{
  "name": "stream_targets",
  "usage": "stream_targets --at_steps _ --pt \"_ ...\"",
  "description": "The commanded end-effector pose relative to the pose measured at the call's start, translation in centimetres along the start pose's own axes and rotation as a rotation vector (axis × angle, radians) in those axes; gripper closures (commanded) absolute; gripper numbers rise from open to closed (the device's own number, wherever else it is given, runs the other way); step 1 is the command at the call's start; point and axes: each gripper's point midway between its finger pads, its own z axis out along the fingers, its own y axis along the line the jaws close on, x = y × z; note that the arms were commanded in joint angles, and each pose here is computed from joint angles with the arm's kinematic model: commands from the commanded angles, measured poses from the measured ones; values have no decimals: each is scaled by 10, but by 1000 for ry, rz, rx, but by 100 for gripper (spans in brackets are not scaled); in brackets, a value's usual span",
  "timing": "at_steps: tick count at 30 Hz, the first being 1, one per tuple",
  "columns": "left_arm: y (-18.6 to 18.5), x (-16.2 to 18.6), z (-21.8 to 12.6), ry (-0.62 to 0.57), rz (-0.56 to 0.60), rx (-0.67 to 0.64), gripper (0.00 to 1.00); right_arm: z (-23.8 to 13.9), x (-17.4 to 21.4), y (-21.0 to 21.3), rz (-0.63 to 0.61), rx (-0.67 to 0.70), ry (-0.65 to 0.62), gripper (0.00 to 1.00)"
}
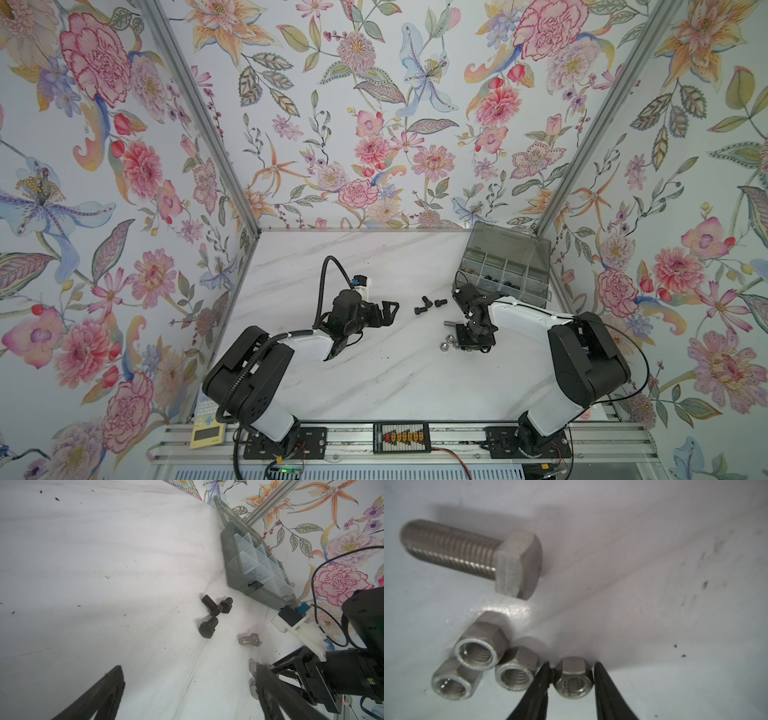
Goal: Sort the screws and nuts into containers
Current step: 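Lower the right gripper onto another silver hex nut and close it, then lift the silver hex nut with the right gripper and carry it to the box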
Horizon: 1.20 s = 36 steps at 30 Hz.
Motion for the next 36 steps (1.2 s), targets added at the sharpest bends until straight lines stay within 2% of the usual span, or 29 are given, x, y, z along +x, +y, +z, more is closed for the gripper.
stream_targets --at_steps 1,11,17,27,36 --pt "3 -3 0 -7 -10 -8 1 21 -2 -6 -7 45 9 67" --pt "1 -4 0 -6 -8 1 1 21 1 -8 -5 46 12 83" --pt "0 -6 -1 -11 -8 4 1 12 -4 -11 11 30 -17 90" --pt "-1 -6 0 -11 -9 8 1 -6 -14 -19 54 -24 -70 90" --pt "-2 -6 0 -12 -11 11 1 -23 -37 -49 146 -64 -131 90"
